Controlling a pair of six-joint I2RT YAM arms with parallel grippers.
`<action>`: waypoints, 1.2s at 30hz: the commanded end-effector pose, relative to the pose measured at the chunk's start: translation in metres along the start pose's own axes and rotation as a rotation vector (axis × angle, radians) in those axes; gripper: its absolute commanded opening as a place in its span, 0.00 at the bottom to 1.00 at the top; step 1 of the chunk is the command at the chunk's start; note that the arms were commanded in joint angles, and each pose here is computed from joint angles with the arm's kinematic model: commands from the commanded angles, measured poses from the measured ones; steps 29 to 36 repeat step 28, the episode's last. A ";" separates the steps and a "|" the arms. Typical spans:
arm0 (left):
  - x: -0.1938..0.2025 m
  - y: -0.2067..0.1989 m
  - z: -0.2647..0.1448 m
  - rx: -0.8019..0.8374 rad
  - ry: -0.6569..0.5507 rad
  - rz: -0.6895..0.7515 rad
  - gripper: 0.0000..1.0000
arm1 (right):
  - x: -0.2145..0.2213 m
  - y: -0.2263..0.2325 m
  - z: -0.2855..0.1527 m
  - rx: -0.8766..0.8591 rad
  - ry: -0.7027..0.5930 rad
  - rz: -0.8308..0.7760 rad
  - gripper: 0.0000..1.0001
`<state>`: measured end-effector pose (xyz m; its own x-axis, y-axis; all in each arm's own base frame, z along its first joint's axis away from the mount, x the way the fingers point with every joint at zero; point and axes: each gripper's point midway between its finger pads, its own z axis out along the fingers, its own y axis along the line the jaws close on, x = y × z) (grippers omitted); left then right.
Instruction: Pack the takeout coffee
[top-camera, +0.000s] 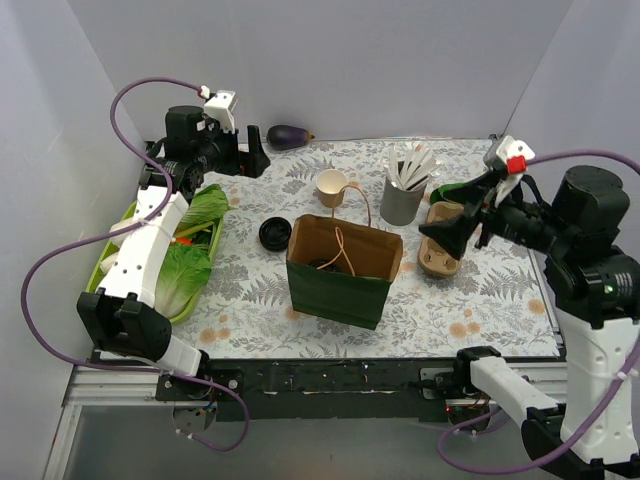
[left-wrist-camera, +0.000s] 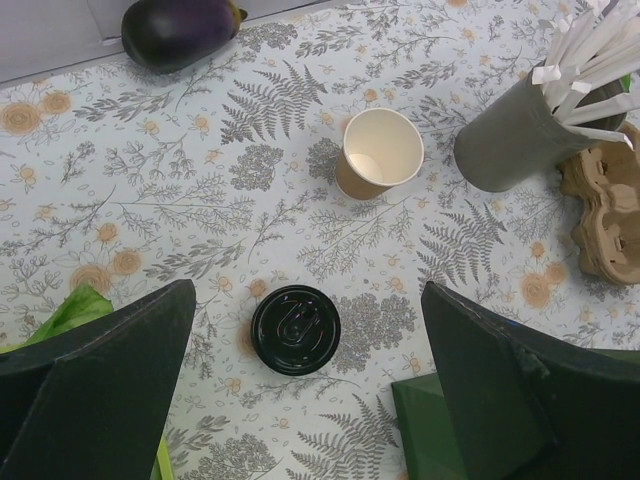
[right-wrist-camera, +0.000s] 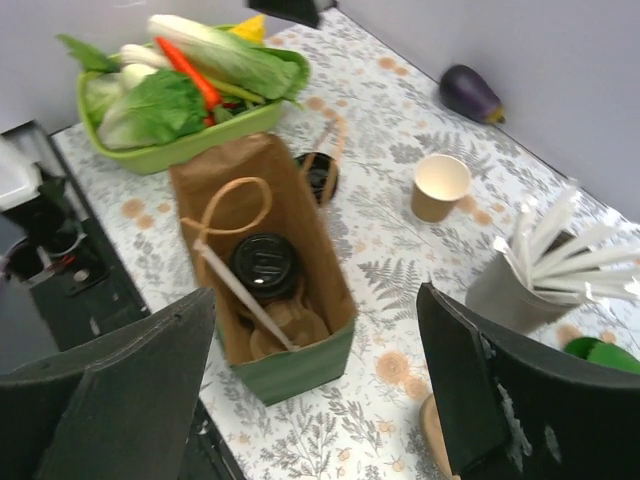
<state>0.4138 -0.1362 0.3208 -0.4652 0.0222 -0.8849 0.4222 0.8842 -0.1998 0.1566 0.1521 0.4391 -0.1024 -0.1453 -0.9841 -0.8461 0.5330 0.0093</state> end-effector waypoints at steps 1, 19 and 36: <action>-0.034 0.000 -0.025 -0.037 -0.108 0.051 0.98 | -0.003 -0.080 0.031 0.255 -0.017 0.079 0.89; -0.065 0.009 -0.036 -0.107 -0.217 0.107 0.98 | -0.002 -0.211 0.024 0.838 -0.015 0.215 0.98; -0.080 0.023 -0.023 -0.157 -0.226 0.151 0.98 | -0.053 -0.216 0.001 0.909 -0.141 0.088 0.98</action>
